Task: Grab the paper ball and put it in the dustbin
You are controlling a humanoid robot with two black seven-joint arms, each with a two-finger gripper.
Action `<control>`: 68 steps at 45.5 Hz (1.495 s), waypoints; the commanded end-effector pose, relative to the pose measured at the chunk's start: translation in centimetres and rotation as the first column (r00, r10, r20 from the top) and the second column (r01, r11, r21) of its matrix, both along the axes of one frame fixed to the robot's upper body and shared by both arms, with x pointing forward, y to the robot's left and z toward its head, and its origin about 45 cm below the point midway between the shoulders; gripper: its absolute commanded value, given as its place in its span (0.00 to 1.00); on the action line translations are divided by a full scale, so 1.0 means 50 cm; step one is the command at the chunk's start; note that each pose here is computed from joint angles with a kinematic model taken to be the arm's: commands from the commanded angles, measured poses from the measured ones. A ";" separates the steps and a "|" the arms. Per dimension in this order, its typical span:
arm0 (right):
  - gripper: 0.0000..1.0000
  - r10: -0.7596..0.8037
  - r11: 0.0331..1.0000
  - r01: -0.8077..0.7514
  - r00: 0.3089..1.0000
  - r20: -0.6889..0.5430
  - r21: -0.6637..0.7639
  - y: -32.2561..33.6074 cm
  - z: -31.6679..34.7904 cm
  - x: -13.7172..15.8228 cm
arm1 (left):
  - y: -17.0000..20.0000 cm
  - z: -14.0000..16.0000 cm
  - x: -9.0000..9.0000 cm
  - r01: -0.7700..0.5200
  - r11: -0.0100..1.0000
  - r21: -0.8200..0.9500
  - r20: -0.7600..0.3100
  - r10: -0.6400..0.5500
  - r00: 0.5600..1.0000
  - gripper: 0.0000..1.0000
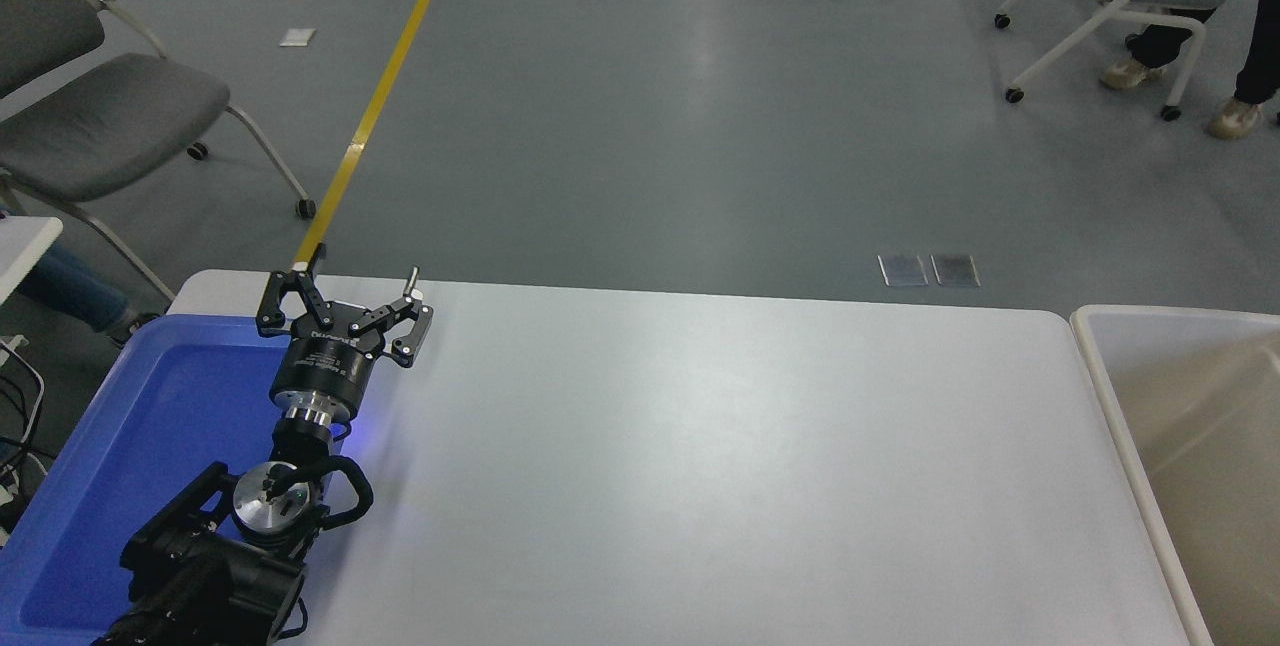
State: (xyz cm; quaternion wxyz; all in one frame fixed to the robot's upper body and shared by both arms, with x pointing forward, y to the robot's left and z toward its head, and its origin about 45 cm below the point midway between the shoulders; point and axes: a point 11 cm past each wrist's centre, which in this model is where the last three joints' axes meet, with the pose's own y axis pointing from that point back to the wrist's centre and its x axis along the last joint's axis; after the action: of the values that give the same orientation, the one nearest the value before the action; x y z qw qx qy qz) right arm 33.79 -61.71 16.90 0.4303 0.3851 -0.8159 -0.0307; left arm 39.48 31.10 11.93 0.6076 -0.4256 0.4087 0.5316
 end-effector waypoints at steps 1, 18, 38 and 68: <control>0.00 -0.213 0.953 0.208 0.977 -0.004 0.220 0.071 -0.179 -0.099 | 0.000 0.000 0.000 0.000 1.000 -0.001 0.000 0.000 1.000 0.99; 0.00 -0.212 0.939 0.209 0.977 -0.019 0.274 0.104 -0.210 -0.101 | 0.000 0.000 0.000 0.000 1.000 -0.001 0.000 0.000 1.000 0.99; 0.00 -0.207 0.938 0.205 0.978 -0.023 0.279 0.105 -0.214 -0.104 | 0.000 0.000 0.000 0.000 1.000 -0.001 0.000 0.000 1.000 0.99; 1.00 -0.247 0.919 0.238 0.969 -0.010 0.316 0.103 -0.223 -0.116 | 0.000 0.000 0.000 0.000 1.000 -0.001 0.000 0.000 1.000 0.99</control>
State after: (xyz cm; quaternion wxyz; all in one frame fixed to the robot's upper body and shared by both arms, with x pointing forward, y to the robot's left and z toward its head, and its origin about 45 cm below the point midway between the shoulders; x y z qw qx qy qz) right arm 28.13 -56.51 5.87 0.3509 0.3475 -0.8458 -0.2018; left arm 39.48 31.11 11.92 0.6071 -0.4255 0.4091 0.5320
